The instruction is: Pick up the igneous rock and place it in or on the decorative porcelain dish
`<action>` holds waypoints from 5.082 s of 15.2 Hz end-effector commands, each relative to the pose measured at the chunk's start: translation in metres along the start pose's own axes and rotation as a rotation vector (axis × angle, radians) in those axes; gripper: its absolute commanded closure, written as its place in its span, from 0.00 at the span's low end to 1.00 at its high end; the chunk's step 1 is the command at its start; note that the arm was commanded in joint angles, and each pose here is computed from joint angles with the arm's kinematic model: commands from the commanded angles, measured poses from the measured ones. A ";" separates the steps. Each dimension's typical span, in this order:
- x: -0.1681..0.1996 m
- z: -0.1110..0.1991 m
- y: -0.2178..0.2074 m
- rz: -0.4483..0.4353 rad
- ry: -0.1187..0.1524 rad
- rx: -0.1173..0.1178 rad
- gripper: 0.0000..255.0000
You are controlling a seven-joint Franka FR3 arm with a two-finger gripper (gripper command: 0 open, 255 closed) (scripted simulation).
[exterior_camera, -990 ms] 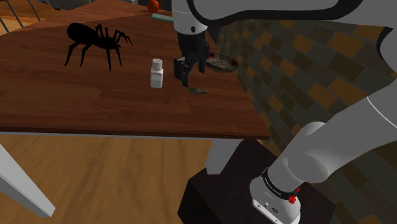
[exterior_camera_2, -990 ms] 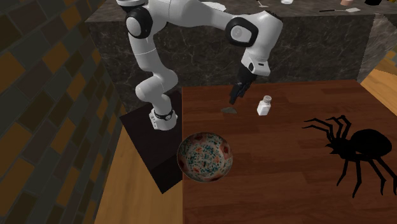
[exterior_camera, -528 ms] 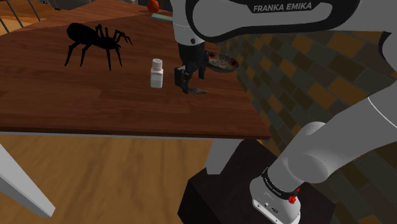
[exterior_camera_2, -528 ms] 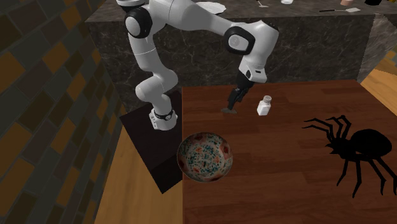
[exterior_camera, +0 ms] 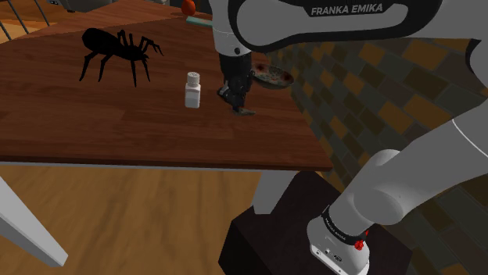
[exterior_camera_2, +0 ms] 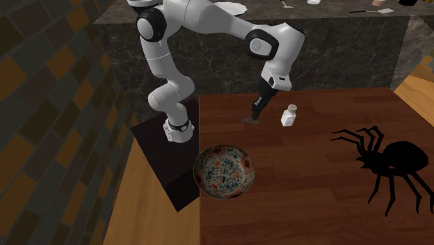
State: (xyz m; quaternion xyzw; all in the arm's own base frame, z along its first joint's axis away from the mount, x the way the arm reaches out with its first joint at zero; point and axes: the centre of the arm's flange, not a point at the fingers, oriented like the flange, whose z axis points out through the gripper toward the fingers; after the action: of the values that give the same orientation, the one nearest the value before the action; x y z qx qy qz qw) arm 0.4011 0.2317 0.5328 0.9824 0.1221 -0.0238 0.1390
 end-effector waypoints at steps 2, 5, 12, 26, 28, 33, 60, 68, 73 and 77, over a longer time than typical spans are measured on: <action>0.000 0.000 0.000 0.000 0.000 0.000 1.00; 0.000 0.000 0.000 0.000 0.000 0.000 1.00; -0.056 0.004 0.081 -0.646 0.241 0.233 0.00; -0.050 0.042 0.070 -0.646 0.241 0.233 0.00; -0.050 0.042 0.070 -0.646 0.241 0.233 1.00; -0.049 0.041 0.069 -0.646 0.241 0.233 1.00; -0.060 -0.074 0.102 -0.646 0.241 0.233 1.00; -0.040 -0.056 0.191 -0.646 0.241 0.233 1.00; -0.026 -0.042 0.254 -0.646 0.241 0.233 1.00; -0.014 -0.030 0.304 -0.646 0.241 0.233 1.00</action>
State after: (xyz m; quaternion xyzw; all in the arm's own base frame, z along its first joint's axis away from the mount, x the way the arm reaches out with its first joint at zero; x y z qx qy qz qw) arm 0.4585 -0.0303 0.6432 0.8984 0.4376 0.0357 -0.0044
